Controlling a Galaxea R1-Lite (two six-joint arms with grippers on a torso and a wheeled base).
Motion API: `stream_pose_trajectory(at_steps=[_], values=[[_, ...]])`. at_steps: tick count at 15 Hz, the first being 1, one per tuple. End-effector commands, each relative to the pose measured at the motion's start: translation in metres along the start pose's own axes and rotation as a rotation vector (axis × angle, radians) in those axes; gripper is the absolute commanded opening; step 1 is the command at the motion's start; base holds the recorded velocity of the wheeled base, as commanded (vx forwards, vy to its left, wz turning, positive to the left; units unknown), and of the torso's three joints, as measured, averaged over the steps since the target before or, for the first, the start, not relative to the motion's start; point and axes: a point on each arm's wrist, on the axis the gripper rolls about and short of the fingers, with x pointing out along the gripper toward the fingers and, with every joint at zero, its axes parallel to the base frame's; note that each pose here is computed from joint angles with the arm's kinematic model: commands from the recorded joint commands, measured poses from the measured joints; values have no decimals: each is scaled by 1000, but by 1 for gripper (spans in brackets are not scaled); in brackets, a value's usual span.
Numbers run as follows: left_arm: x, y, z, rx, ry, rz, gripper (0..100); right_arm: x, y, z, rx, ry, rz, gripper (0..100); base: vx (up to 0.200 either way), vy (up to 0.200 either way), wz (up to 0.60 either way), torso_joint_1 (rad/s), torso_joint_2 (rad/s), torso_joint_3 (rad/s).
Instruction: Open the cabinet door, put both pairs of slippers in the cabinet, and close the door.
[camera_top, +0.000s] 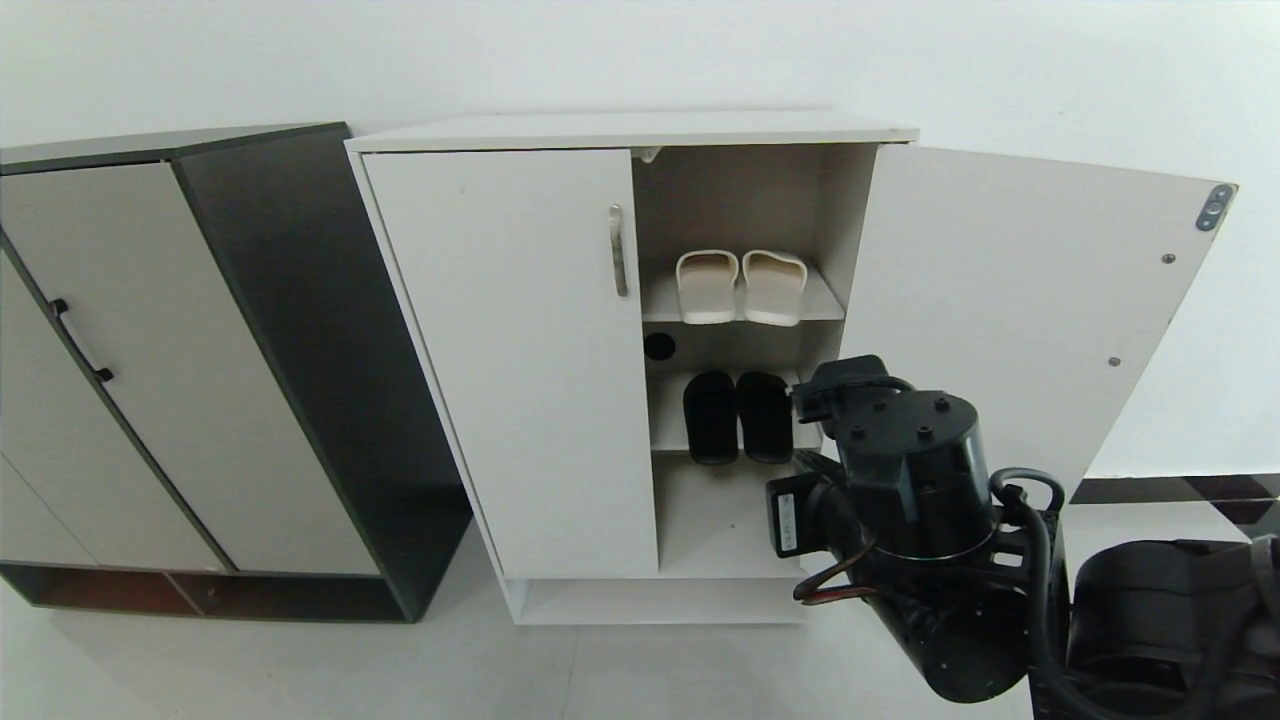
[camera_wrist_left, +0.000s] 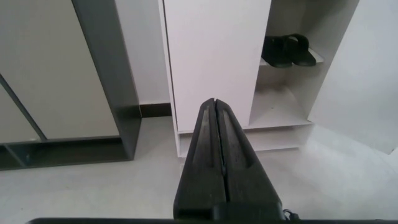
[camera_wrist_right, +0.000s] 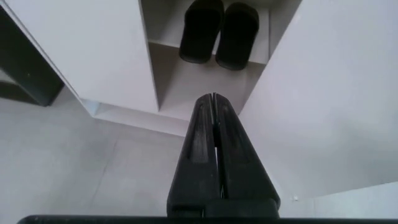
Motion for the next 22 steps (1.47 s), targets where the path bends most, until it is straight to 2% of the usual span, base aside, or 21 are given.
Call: stream_pose_trajectory(at_steps=[1,14,17,22], values=[[0,0,0,-1,-1,-1,0,3,1,-5,-11,13,-2,0,0,0,0,0,0,0],[0,0,0,1,2,1,0,4,1,-7,-19,11,-7,0,0,0,0,0,-6,-4],[0,0,0,-1,1,1,0,4,1,-7,-19,11,-7,0,0,0,0,15,-186,-300],[0,0,0,1,1,1,0,4,1,-8,-21,13,-8,0,0,0,0,71,-489,-360]])
